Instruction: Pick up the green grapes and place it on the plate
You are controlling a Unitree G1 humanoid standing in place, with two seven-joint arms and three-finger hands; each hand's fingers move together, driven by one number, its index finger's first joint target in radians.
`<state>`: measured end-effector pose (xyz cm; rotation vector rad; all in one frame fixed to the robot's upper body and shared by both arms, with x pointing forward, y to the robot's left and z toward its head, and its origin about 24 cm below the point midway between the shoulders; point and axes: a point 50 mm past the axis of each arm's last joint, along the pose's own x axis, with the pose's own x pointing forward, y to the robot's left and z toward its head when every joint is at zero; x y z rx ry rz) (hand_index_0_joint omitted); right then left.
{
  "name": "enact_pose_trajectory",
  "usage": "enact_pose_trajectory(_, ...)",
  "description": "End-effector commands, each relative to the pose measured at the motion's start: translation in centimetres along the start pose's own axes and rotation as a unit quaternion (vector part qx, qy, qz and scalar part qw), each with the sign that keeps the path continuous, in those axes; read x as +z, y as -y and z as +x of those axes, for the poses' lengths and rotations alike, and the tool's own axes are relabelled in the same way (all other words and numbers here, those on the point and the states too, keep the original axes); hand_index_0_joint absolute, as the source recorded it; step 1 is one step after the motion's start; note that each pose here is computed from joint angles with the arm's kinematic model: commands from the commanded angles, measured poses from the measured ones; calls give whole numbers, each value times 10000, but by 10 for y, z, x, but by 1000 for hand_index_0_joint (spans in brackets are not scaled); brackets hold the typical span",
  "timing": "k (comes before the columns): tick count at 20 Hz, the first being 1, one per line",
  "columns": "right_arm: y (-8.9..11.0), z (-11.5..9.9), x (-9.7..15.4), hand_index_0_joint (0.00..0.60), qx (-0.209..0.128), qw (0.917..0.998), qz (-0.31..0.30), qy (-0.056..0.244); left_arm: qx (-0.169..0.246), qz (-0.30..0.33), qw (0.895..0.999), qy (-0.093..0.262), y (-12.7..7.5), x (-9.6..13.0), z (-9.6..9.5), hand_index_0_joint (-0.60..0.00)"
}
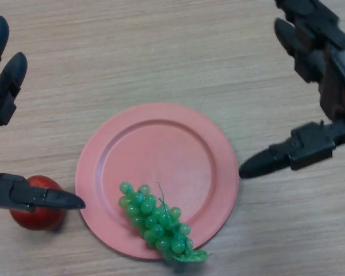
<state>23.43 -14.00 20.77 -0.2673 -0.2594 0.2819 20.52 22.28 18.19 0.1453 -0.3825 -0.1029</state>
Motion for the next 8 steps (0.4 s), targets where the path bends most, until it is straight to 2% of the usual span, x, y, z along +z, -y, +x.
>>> enact_pose_trajectory(1,5,-11,29,0,-260,9925,-184,1179,176,677,9915,1101,-7,37,-3,0)
enact_pose_trajectory(6,-5,-20,26,0,-252,9928,-69,1171,137,744,9915,1062,-8,39,1,0)
enact_pose_trajectory(8,-6,-20,23,0,-256,9934,-128,1109,141,729,9905,1154,-8,43,0,0)
